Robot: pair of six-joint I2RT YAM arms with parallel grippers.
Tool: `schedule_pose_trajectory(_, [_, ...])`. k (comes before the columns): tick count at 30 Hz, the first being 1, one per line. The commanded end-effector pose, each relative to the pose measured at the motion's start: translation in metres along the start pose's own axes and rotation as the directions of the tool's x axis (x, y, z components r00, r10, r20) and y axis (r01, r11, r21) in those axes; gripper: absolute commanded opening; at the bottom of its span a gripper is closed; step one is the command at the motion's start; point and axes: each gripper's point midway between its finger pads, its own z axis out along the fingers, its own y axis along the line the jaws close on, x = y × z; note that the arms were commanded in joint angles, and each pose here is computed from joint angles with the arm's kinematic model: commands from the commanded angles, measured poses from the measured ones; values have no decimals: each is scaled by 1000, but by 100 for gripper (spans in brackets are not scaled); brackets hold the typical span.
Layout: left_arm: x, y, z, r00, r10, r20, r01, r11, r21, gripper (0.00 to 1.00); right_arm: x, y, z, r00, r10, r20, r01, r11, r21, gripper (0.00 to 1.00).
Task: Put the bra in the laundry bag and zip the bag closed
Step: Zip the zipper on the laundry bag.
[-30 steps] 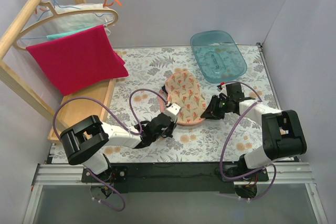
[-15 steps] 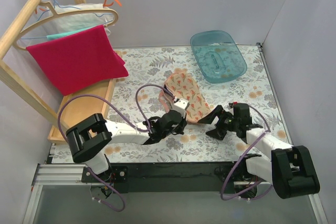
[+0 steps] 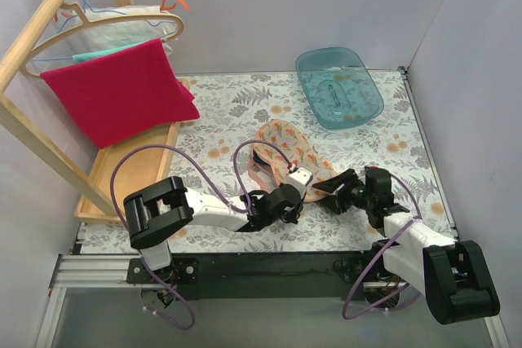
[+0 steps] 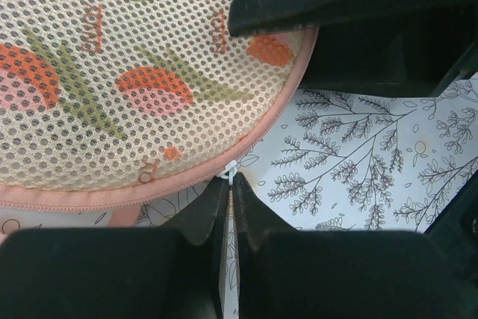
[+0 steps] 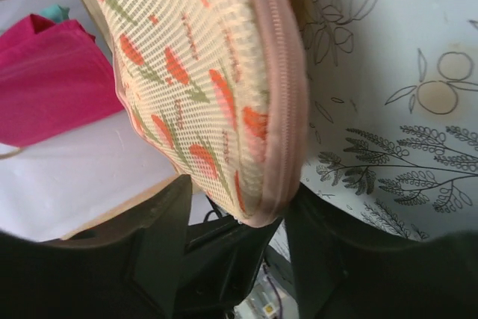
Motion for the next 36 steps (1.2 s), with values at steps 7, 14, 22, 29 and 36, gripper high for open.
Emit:
schedule_pose_trajectory(7, [-27, 12, -18, 992, 76, 97, -71, 996, -50, 0, -11, 13, 2, 997, -68, 42, 69, 997, -37, 8])
schedule_pose_trajectory(14, [-16, 67, -40, 989, 126, 83, -105, 971, -217, 0, -33, 6, 5, 968, -248, 21, 245, 964, 107, 1])
schedule_pose_trajectory(22, [7, 118, -59, 998, 47, 41, -29, 935, -354, 0, -72, 29, 16, 876, -480, -49, 477, 847, 235, 1])
schedule_pose_trajectory(29, [9, 105, -55, 1000, 1, 28, 7, 957, -291, 0, -65, 42, 31, 862, -482, -158, 503, 852, 144, 30])
schedule_pose_trajectory(36, [-3, 85, -41, 999, -40, 35, 47, 972, -232, 0, -46, 29, 25, 905, -401, -138, 416, 904, 98, 68])
